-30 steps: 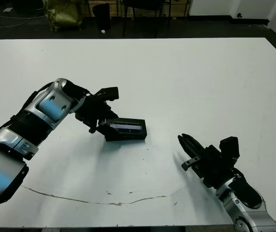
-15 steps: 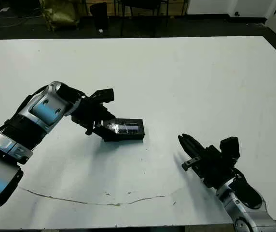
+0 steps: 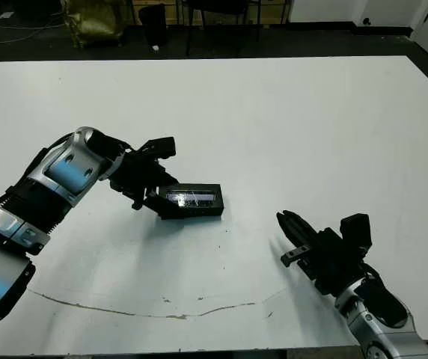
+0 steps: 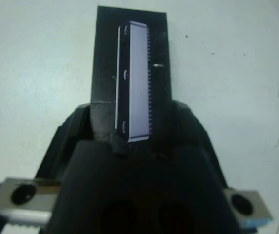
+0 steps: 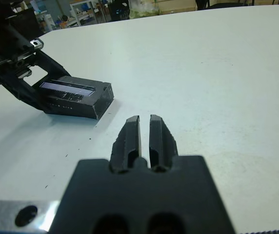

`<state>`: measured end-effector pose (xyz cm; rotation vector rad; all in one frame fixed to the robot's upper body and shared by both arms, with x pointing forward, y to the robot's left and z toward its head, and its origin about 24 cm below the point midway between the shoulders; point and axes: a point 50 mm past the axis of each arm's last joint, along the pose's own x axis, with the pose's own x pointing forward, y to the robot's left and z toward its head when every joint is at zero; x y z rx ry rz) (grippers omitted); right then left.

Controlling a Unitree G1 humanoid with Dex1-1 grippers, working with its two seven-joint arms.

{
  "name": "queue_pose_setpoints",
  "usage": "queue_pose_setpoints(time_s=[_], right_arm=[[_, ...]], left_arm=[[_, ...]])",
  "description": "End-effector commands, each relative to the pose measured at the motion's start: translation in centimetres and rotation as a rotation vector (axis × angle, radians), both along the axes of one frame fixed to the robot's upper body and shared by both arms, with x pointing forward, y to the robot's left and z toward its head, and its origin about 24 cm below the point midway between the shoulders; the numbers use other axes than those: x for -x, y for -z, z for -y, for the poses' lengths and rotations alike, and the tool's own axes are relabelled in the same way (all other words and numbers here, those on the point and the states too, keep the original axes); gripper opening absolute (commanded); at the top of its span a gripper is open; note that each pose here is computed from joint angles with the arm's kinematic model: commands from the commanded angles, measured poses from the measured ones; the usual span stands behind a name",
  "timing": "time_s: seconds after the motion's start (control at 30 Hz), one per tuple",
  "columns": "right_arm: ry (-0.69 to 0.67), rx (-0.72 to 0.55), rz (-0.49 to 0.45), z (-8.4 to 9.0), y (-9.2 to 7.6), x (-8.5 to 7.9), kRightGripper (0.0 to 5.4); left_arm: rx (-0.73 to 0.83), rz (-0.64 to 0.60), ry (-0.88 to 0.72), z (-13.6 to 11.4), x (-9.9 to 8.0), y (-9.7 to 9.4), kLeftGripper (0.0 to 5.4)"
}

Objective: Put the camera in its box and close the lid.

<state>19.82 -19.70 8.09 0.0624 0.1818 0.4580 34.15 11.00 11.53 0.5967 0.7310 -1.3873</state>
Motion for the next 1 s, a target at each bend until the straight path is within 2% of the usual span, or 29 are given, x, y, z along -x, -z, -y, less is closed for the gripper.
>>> queue_pose_setpoints(time_s=[0.03, 0.37, 0.5, 1.0], right_arm=[[0.009, 0.017, -0.025, 0.4, 0.2, 0.2, 0.00], [0.019, 0.058, -0.033, 0.5, -0.2, 0.4, 0.00], [0.015, 0.022, -0.045, 0.5, -0.1, 0.4, 0.00], [0.019, 0.042, -0.048, 0.7, -0.1, 0.4, 0.00]], left_arm=[[-0.091, -0.134, -0.084, -2.9, 1.2, 3.4, 2.46], [-0.075, -0.166, -0.078, -3.5, 2.1, 5.1, 2.46], [-0.081, -0.189, -0.096, -3.7, 2.5, 5.7, 2.46], [-0.049, -0.205, -0.105, -3.9, 3.9, 8.8, 2.46]])
